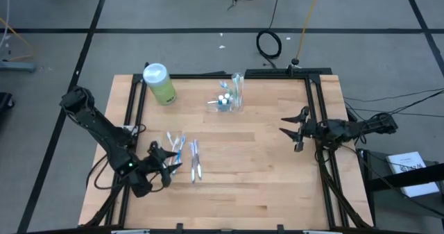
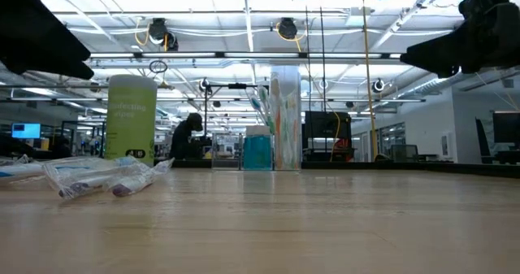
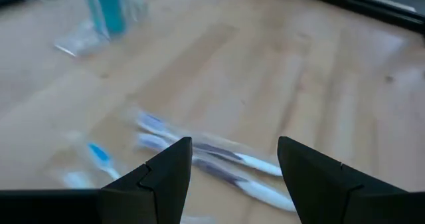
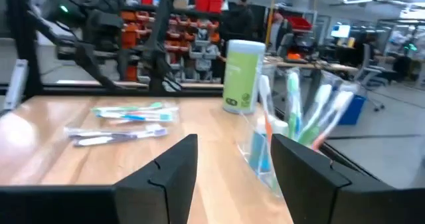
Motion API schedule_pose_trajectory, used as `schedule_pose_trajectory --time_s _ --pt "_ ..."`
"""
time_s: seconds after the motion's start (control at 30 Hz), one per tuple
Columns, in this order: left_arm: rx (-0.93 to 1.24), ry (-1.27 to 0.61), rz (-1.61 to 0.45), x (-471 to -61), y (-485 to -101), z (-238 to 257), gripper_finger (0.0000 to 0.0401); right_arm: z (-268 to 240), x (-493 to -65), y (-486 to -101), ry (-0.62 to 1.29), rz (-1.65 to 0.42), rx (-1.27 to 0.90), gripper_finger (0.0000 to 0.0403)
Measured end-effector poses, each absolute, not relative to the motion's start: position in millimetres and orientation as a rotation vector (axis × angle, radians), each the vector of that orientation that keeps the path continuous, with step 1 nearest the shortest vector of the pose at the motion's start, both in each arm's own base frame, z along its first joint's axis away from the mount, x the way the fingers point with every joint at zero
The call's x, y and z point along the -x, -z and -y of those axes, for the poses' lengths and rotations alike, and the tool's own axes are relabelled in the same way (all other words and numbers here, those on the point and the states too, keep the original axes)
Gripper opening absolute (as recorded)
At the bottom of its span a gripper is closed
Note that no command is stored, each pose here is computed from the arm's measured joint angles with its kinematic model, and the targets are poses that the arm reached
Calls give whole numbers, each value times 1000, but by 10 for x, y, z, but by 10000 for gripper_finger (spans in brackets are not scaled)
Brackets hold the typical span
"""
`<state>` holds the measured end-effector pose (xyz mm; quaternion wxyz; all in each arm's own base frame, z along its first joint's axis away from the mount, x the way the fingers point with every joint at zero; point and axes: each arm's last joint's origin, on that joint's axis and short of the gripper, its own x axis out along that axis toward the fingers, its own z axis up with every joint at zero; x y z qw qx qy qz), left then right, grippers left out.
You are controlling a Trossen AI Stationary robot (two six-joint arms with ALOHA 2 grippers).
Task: Pick & Place toothbrushing station
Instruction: Put the green toothbrush into the transparent organizer
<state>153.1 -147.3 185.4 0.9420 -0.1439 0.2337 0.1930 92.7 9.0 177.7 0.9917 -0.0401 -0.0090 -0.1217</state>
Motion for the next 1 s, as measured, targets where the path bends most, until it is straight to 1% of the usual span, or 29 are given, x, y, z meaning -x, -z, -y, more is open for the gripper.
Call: schedule_pose_trajectory --time_s 0.1,0.23,0.33,0.47,0.53,0.6,0.67,0.8,0.9,1.0 --pt "407 -352 -555 -1623 -1869 1442 229 -87 -927 -1792 259 34 73 183" --pt "636 -402 -655 -1750 -1860 1283 230 -88 -931 -1795 257 38 72 183" --pt "740 -416 -706 -1865 -1857 1158 230 -90 -936 -1790 257 31 74 183" --pt "719 -328 -682 -2093 -1926 955 230 -90 -937 -1790 256 31 74 183" --pt "669 -266 -671 -2209 -1992 825 230 -90 -936 -1791 256 32 74 183" --pt "624 -255 -696 -2292 -2071 668 230 -90 -937 -1791 256 32 74 183" --pt "629 -352 -800 -2270 -2098 469 228 -90 -936 -1791 256 32 74 183" --pt "725 -663 -1027 -1941 -2105 223 206 -90 -936 -1792 256 33 74 183" --pt "849 -799 -1041 -1670 -2195 253 182 -90 -936 -1793 256 33 74 183" --pt "968 -811 -1002 -1532 -2229 387 160 -90 -937 -1794 256 32 74 183"
